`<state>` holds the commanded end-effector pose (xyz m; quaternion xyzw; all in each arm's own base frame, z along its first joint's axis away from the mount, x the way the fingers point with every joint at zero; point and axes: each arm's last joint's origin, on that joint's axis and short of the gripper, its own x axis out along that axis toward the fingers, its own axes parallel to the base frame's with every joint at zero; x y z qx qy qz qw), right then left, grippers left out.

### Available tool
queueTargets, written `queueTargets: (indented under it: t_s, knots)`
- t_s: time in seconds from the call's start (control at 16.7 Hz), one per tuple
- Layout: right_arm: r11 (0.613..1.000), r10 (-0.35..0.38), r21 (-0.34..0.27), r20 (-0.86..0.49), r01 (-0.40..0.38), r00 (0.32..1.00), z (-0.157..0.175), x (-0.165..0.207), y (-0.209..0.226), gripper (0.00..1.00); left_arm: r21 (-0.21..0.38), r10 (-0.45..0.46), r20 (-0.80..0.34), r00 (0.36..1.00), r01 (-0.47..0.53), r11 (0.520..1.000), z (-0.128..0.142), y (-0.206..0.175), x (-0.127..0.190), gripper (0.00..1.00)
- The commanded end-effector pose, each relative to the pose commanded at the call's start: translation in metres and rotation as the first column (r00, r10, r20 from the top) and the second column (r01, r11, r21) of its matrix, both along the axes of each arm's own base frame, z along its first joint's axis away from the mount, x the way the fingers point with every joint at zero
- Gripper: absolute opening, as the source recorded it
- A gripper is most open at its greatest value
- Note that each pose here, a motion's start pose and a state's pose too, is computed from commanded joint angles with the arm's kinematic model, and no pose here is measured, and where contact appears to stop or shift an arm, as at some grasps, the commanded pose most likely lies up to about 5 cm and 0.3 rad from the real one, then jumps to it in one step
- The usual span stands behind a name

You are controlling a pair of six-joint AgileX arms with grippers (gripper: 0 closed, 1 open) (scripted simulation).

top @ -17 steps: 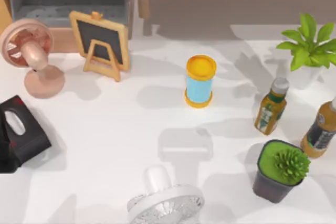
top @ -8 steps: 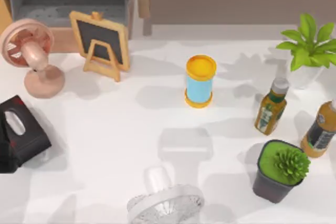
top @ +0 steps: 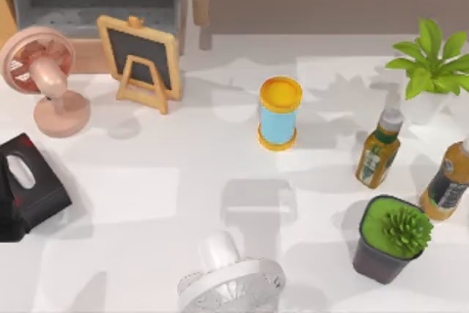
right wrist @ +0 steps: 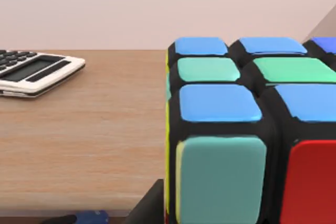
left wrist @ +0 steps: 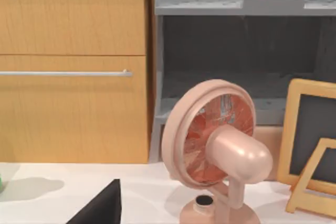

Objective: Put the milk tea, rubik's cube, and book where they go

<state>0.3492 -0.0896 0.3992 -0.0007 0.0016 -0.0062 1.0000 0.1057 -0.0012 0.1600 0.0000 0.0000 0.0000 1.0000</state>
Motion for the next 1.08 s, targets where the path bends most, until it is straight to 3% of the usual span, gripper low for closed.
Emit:
queueTargets:
  t_s: [0.24,0.66,1.08]
  knots:
    - [1.000,0.006,0.002,0.000,-0.006,1.000,0.000,0.001,0.002,0.00,0.000,0.000,0.000,1.000,0.000,1.000,0.000,0.000,0.000,1.00]
    - [0.993,0.106,-0.073,0.169,-0.095,0.980,0.037,0.044,0.036,0.00,0.000,0.000,0.000,1.000,0.000,1.000,0.000,0.000,0.000,1.00]
    - [1.000,0.001,-0.003,0.008,-0.001,1.000,0.001,0.099,0.000,0.00,0.000,0.000,0.000,1.000,0.000,1.000,0.000,0.000,0.000,1.00]
